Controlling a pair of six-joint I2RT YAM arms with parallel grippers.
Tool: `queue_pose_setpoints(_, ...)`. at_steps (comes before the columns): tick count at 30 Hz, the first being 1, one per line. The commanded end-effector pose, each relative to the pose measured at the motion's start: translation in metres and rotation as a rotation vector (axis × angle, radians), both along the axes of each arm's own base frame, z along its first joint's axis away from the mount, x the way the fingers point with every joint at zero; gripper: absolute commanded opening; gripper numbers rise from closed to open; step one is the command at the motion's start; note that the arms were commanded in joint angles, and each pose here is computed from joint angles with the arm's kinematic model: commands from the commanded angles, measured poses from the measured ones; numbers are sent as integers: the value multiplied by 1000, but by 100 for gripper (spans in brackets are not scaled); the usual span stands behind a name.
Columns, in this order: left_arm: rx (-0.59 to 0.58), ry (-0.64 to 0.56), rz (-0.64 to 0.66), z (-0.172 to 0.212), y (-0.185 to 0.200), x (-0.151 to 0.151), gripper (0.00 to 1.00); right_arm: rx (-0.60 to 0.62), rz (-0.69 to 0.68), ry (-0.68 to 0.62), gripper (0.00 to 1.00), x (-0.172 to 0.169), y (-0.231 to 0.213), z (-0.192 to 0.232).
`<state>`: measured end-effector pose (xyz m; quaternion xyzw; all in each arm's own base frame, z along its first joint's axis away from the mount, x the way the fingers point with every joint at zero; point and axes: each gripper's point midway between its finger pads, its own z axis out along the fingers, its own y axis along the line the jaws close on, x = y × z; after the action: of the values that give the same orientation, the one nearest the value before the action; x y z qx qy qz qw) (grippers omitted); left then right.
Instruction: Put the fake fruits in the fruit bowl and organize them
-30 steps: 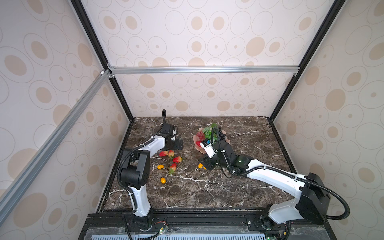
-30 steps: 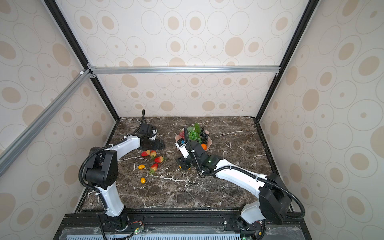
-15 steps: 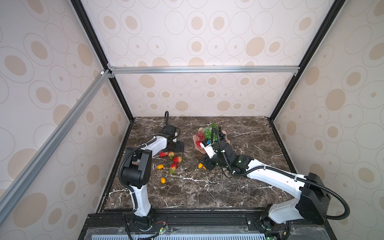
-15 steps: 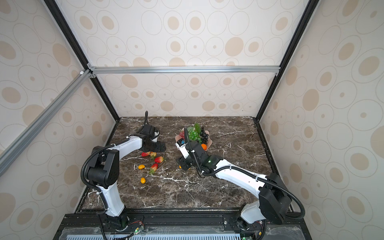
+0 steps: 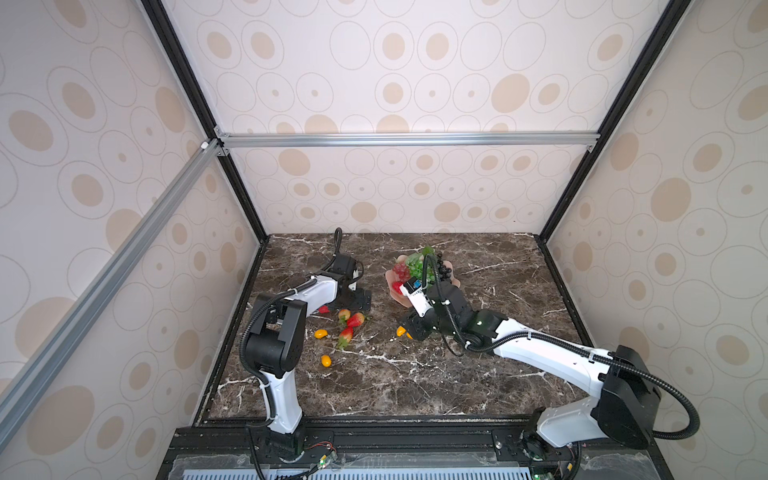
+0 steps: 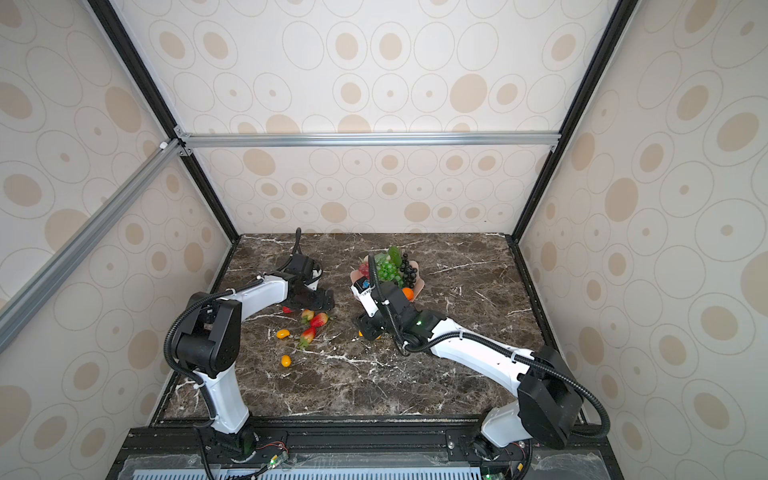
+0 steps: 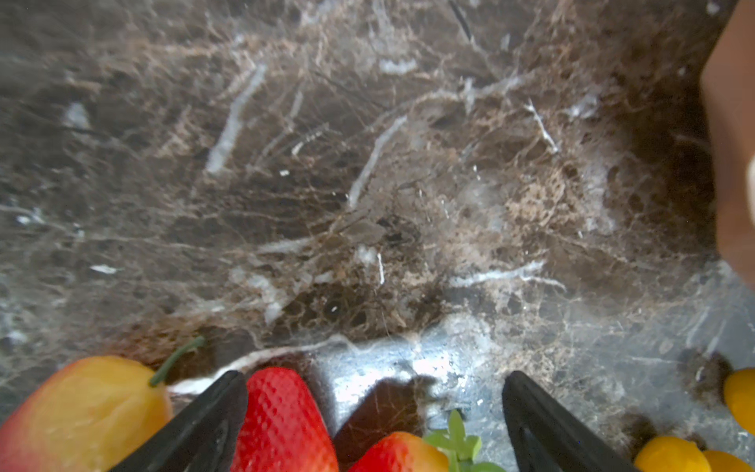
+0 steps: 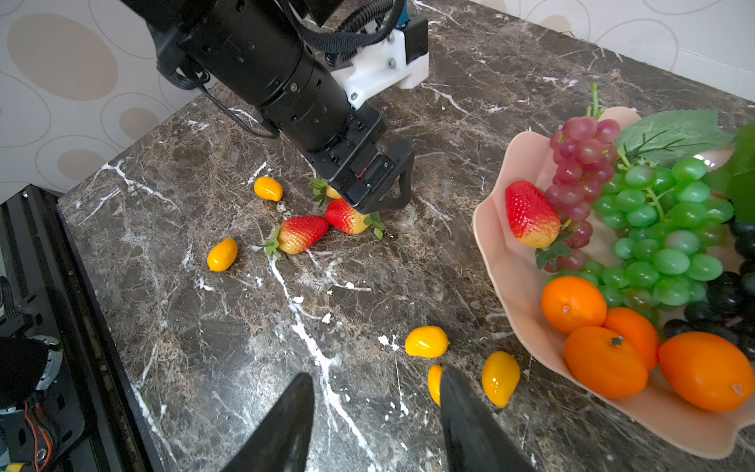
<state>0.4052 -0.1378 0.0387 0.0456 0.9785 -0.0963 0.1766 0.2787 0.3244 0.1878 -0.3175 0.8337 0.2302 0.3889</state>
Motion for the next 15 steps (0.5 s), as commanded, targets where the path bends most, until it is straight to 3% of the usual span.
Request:
queue_pose_setpoints(1,-25,-24,-5,14,-6,-3,98,5,-9,-3,53,-1,-3,2)
queue_pose_setpoints(7,-28,-66,3,27,-5,-6,98,8,-9,-2,53,0,-1,2)
queue_pose_setpoints(15,-97,-295,51,95,-1,-2,98,45,-5,-25,53,12,14,2)
